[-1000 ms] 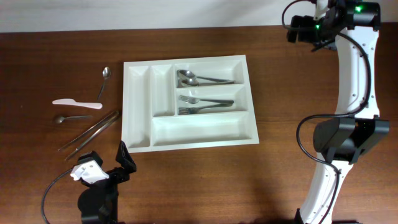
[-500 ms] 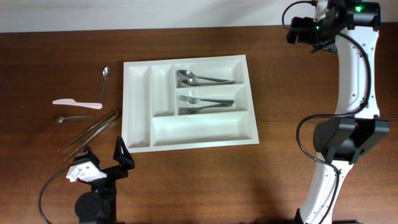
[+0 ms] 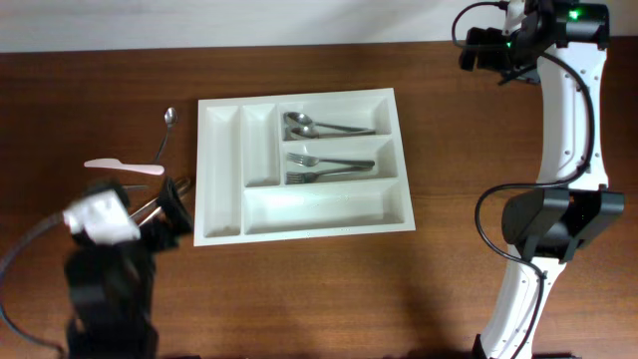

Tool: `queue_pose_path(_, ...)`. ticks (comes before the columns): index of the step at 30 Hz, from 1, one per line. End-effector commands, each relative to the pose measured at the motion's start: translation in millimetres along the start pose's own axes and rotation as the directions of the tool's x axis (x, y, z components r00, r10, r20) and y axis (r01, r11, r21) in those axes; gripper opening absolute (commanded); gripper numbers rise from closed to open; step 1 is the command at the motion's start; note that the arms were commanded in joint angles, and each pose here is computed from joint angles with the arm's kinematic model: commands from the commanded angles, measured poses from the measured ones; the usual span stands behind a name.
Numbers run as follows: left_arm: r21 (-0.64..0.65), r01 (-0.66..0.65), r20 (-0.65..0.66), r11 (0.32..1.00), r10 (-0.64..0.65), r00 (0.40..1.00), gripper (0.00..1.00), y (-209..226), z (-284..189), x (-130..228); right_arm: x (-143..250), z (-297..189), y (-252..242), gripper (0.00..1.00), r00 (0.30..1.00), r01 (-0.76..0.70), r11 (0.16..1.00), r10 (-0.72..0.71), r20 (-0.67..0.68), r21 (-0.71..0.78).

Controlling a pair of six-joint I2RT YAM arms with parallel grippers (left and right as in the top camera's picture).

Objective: Pack container
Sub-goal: 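Move the left gripper over the silver tongs left of the tray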

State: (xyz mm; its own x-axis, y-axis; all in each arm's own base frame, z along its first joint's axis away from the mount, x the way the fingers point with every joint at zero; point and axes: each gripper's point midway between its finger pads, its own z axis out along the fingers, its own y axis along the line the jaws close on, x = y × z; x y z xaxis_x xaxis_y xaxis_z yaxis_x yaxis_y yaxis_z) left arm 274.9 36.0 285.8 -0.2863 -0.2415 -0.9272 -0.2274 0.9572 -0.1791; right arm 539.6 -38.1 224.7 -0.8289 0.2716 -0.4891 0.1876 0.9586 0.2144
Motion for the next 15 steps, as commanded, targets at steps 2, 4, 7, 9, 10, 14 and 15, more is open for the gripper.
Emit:
queue_pose_path(2,-0.034,-0.053,-0.239,0.998,0.043,0.97,0.99,-7.6,37.9,-14.4,1.9,3.3,-2.4,0.99,1.0,-0.007,1.0,0.007,-0.009,0.008)
queue_pose_path(4,-0.006,-0.05,-0.335,0.999,0.045,0.941,0.99,-16.6,50.5,-12.6,1.9,3.3,-2.4,0.99,1.0,-0.007,1.0,0.007,-0.009,0.008)
queue_pose_path(7,0.057,-0.021,-0.439,0.998,0.044,0.898,0.99,-32.1,68.2,-4.6,1.9,3.3,-2.4,0.99,1.0,-0.007,1.0,0.007,-0.009,0.008)
queue_pose_path(9,0.107,0.014,-0.51,0.994,0.043,0.859,0.99,-42.6,75.0,10.4,1.9,3.3,-2.4,0.99,1.0,-0.007,1.0,0.007,-0.009,0.008)
queue_pose_path(10,0.116,0.024,-0.536,0.993,0.043,0.843,0.99,-44.4,77.9,17.8,1.9,3.3,-2.4,0.99,1.0,-0.007,1.0,0.007,-0.009,0.008)
queue_pose_path(14,0.139,-0.022,-0.601,0.99,0.102,0.793,0.99,-41.4,86.1,39.5,1.9,3.3,-2.4,0.99,1.0,-0.007,1.0,0.007,-0.009,0.008)
queue_pose_path(15,0.162,-0.073,-0.604,0.984,0.157,0.782,1.0,-38.7,88.6,43.1,1.9,3.3,-2.4,0.99,1.0,-0.007,1.0,0.007,-0.009,0.008)
